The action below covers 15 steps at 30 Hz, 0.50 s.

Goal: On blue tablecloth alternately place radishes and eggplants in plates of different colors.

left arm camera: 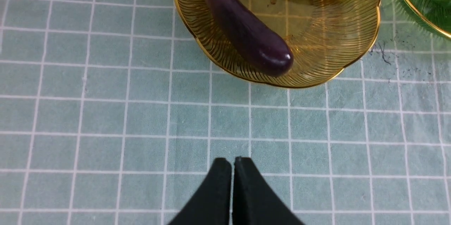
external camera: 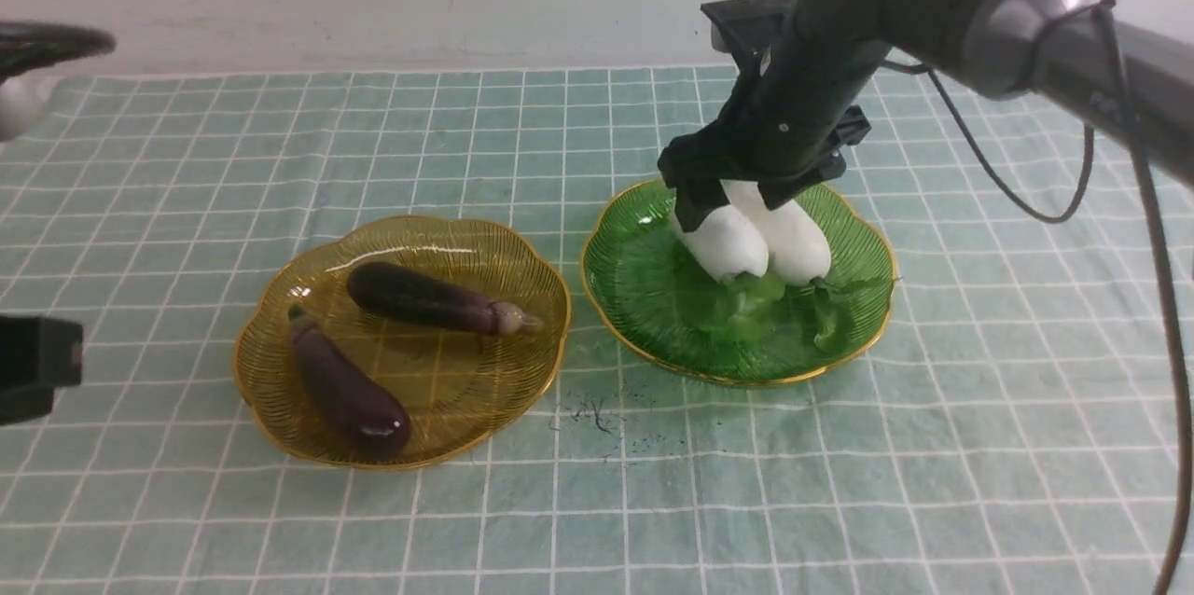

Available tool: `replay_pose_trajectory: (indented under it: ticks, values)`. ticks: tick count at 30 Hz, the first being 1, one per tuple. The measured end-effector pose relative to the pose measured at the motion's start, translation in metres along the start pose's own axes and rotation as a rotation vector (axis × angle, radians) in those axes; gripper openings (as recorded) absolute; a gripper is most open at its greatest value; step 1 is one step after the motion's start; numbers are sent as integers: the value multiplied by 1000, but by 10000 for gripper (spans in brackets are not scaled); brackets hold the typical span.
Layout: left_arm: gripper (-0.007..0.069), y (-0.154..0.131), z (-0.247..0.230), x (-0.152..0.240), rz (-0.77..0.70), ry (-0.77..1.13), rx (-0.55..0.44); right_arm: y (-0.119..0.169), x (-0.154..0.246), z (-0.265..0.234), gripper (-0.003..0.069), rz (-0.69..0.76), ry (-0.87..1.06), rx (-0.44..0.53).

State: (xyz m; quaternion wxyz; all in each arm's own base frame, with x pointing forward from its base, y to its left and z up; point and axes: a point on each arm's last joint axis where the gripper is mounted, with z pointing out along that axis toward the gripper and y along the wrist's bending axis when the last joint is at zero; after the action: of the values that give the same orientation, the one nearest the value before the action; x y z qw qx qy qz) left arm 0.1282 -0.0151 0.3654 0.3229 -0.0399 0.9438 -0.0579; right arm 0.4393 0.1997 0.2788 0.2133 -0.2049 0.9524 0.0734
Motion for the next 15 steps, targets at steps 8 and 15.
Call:
replay_pose_trajectory:
  ticks: [8, 15]
  values:
    - [-8, 5, -10, 26, -3, -74, 14, 3, -1, -158, 141, -16, -313, 63]
    - [-8, 3, -7, 28, -21, -200, 70, 12, 74, -322, -10, -1, -624, 53]
